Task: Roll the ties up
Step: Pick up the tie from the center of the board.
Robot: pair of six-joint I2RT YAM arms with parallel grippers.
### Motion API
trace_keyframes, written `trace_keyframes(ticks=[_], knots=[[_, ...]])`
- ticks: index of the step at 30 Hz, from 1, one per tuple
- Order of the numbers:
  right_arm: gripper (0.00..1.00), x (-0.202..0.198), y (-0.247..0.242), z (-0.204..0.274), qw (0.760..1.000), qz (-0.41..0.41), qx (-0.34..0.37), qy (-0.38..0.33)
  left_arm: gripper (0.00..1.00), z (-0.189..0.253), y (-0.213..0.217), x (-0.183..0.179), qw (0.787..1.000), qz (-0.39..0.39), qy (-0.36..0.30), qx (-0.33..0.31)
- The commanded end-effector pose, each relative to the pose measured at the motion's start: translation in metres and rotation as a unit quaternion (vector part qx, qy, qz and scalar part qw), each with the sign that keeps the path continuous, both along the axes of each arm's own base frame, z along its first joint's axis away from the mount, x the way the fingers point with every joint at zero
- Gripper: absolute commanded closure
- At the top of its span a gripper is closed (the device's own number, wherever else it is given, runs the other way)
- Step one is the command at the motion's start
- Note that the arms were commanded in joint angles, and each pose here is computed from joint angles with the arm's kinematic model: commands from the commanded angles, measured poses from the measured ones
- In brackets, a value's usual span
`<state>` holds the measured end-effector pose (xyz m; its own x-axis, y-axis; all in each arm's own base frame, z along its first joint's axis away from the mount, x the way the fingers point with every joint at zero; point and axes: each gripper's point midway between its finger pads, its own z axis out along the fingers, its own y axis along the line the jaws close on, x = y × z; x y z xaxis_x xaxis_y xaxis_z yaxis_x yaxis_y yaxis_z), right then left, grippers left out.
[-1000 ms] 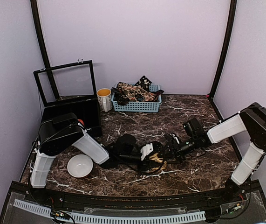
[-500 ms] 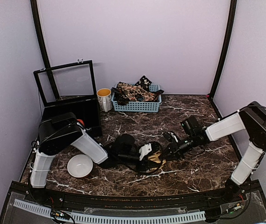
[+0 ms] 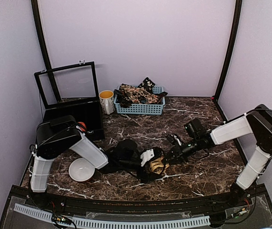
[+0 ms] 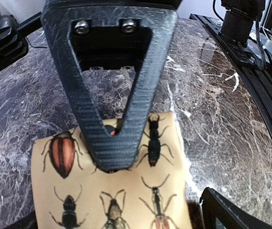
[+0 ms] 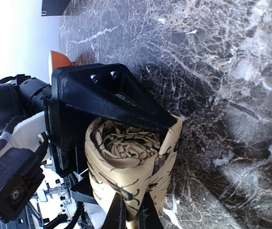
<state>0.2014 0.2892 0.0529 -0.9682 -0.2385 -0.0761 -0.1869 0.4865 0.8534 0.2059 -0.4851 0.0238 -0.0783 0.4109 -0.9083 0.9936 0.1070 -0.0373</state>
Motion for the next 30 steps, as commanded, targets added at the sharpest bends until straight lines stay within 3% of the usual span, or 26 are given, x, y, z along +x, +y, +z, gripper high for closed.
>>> trace_keyframes(ticks=[1,6,12,14,16,20,21,25,30], knots=[[1.00,0.002,0.003,0.006,1.000,-0.006,-0.018,-0.020,0.01,-0.004,0.001,0.013,0.999,0.042,0.018,0.013],[1.00,0.005,0.010,0.022,0.999,-0.011,-0.007,-0.032,0.06,-0.012,-0.004,0.017,0.998,0.052,0.028,0.014],[1.00,0.006,0.009,0.032,0.999,-0.017,-0.003,-0.041,0.25,-0.011,-0.001,0.010,0.999,0.038,0.027,0.014],[1.00,0.006,0.009,0.035,0.999,-0.018,-0.002,-0.045,0.38,-0.008,-0.002,0.009,0.999,0.031,0.021,0.013],[1.00,0.006,0.008,0.036,0.999,-0.018,-0.003,-0.046,0.58,-0.003,-0.002,0.009,1.000,0.024,0.011,0.010],[1.00,0.005,0.007,0.040,0.999,-0.018,-0.004,-0.049,0.69,0.012,-0.002,0.010,1.000,0.020,-0.013,0.004],[1.00,0.006,0.007,0.041,0.999,-0.019,-0.005,-0.050,0.66,0.017,-0.002,0.010,1.000,0.020,-0.017,0.001],[1.00,0.008,0.006,0.046,0.998,-0.025,-0.013,-0.055,0.27,0.036,0.004,0.022,0.998,0.059,-0.022,0.004],[1.00,0.018,0.005,0.065,0.997,-0.040,-0.008,-0.070,0.07,0.073,0.030,0.034,0.991,0.126,-0.041,-0.010]])
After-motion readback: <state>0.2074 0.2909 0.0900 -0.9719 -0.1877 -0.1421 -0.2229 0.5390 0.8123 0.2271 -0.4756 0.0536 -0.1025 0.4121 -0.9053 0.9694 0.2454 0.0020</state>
